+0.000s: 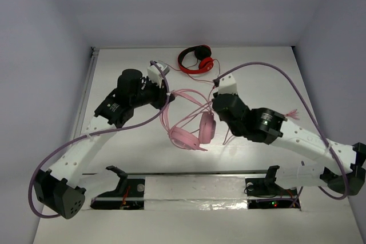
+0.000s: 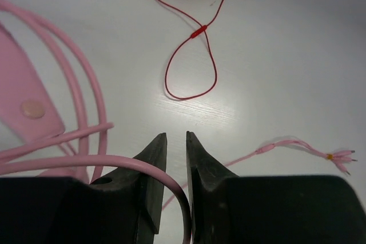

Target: Wrap the headphones

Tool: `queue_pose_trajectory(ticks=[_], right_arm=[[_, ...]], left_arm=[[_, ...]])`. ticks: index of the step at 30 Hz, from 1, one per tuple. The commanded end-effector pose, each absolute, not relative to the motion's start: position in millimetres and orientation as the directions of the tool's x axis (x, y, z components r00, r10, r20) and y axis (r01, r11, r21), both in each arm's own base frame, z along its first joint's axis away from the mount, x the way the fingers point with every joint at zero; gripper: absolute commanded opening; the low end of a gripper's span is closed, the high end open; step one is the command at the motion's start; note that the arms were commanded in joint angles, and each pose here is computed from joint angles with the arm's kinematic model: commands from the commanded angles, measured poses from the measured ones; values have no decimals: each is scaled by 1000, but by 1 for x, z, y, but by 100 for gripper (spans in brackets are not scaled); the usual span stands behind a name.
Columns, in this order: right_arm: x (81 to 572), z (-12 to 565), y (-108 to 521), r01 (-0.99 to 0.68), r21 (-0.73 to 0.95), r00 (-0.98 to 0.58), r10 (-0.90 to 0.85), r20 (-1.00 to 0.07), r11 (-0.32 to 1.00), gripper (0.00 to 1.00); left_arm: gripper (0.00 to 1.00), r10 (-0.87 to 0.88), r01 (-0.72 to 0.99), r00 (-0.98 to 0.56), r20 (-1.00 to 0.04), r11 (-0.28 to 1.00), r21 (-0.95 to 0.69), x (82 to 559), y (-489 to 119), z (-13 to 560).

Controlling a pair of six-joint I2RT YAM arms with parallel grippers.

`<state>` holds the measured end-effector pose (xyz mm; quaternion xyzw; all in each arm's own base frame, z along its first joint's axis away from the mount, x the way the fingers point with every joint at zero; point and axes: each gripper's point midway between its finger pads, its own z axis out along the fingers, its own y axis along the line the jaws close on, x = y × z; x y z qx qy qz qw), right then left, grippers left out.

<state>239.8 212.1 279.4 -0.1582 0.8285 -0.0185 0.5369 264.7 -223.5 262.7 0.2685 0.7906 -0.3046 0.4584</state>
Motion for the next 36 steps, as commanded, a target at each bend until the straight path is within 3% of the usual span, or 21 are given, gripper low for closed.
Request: queue_pose_trajectory(ticks=[1, 6, 13, 20, 24, 36], right_arm=[[257, 314, 203, -197, -57, -303, -116, -946, 979, 26], [260, 301, 219, -298, 48, -320, -53, -946, 953, 26], [259, 292, 235, -362, 258, -302, 149, -942, 896, 22], [258, 288, 270, -535, 356, -285, 232, -930, 766, 38], [265, 280, 283, -578, 368, -269, 256, -928, 728, 40], [284, 219, 296, -620, 393, -354, 205, -913, 679, 51]], left_arm=[[0, 67, 789, -362, -930, 554, -267, 248, -238, 302], [0, 7, 839, -331, -944, 461, -290, 235, -241, 328], [0, -149, 828, -323, -934, 433, -356, 241, -218, 375], [0, -259, 820, -382, -887, 348, -455, 241, -212, 408], [0, -319, 753, -490, -811, 314, -578, 252, -205, 415], [0, -497, 771, -473, -728, 165, -615, 256, -179, 496]])
